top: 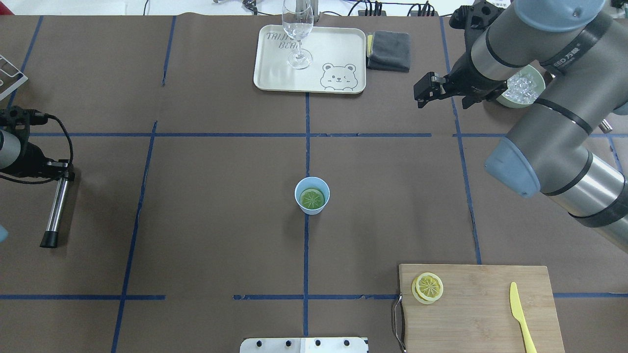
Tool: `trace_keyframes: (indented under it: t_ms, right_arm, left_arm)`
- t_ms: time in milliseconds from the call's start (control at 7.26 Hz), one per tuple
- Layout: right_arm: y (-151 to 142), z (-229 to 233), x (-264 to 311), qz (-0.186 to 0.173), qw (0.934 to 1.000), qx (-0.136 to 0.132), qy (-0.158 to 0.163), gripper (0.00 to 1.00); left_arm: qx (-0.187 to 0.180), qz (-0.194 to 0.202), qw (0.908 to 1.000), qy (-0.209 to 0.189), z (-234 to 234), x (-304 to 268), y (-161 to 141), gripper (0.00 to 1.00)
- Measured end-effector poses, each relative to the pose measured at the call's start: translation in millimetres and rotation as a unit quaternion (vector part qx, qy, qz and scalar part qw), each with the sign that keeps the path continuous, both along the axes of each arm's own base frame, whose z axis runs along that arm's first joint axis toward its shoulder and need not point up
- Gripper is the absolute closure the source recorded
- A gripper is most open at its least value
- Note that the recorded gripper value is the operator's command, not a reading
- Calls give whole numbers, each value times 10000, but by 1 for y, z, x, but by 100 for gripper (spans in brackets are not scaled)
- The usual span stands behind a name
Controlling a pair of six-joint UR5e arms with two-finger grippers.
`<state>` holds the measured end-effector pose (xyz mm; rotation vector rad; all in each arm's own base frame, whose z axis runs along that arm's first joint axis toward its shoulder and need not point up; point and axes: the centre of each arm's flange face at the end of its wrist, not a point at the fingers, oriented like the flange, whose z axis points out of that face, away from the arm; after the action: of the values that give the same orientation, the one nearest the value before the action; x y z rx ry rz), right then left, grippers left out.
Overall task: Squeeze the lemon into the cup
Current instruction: 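Grasp the steel muddler with the left gripper while the right arm withdraws, then lift the muddler upright and carry it over the blue cup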
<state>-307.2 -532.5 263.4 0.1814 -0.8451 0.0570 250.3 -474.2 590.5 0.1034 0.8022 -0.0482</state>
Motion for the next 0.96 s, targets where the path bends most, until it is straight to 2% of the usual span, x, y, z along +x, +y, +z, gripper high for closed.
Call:
trace_keyframes:
  t_ms: [276, 551, 689, 965]
  right_arm:
    - [-1, 5, 8, -28, 10000, 1, 6, 0]
    - [-3, 16, 27, -111, 9999, -10, -29, 0]
    - [-6, 18, 39, -117, 9999, -28, -74, 0]
    - [-5, 23, 51, -101, 9999, -59, -112, 0]
  left_arm:
    - [349, -11, 9992, 205, -40, -13, 10, 100]
    - [980, -227, 9944, 324, -96, -23, 12, 100]
    - [1409, -543, 9883, 225, -124, -27, 6, 100]
    - [2120, -1211, 9697, 94, -177, -36, -6, 100]
